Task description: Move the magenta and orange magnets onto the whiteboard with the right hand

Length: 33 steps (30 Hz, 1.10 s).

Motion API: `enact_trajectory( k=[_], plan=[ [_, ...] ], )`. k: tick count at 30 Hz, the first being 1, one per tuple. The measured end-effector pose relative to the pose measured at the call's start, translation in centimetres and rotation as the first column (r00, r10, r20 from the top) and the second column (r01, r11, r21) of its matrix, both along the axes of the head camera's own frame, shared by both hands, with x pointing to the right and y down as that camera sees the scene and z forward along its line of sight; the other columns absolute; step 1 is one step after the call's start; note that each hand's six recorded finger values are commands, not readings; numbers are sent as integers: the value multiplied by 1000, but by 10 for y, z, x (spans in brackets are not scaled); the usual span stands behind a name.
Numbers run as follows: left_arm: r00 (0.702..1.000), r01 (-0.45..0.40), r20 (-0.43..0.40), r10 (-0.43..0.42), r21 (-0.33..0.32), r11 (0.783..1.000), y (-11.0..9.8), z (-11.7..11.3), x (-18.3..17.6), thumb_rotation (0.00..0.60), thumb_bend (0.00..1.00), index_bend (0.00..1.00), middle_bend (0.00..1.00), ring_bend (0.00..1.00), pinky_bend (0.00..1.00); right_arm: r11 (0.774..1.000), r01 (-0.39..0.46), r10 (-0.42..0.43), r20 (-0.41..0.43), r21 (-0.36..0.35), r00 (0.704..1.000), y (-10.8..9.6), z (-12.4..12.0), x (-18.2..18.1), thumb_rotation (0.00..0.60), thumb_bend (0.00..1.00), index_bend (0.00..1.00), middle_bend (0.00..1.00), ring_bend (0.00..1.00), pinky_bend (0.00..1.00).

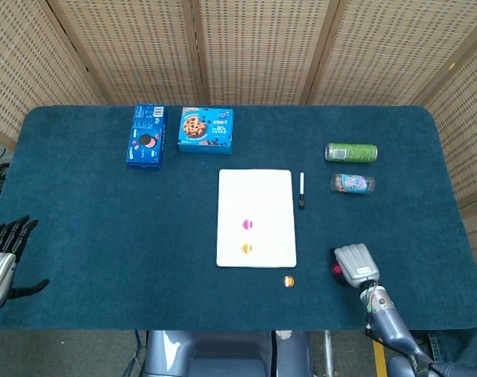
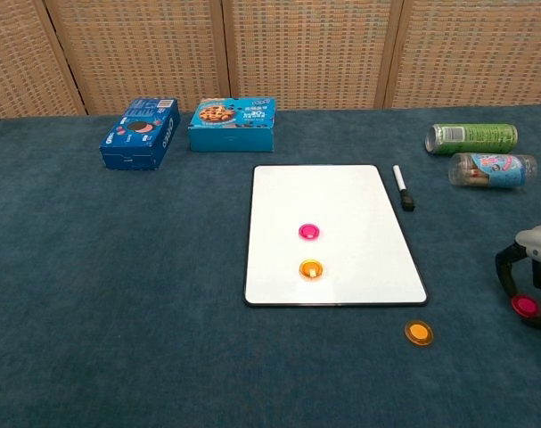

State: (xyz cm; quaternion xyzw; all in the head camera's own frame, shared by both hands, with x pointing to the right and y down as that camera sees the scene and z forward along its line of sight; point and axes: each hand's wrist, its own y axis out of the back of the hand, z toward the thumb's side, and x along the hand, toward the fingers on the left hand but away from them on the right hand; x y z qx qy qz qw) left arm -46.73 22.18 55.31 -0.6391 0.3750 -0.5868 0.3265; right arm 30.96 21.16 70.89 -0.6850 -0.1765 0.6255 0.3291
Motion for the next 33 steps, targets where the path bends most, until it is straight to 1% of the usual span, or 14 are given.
enact_trajectory(
  k=[5,12,21,27,33],
  plan=[
    [1000,0,0,0,-1,1000,0,0,0,600,0,0,0,0,0,1000,-15,15,23,2,1000,-5,-3,-6,600,337,517,973,902,1000],
    [1000,3,-1,-3,-1,1000,-1,0,-1,600,0,0,0,0,0,999,-27,26,62,18,998,-23,-10,-23,600,337,518,973,903,1000],
    [1000,7,-2,-7,-5,1000,-2,1,-2,600,0,0,0,0,0,998,-27,23,88,48,996,-59,-12,-60,600,351,521,973,903,1000],
    [1000,18,-4,-18,-10,1000,-4,2,-5,600,0,0,0,0,0,998,-31,27,74,54,997,-80,-4,-90,600,352,521,973,903,1000],
    [1000,28,-6,-28,-16,999,-6,3,-7,600,0,0,0,0,0,998,-9,6,41,54,999,-93,7,-124,600,354,521,973,903,1000]
  ],
)
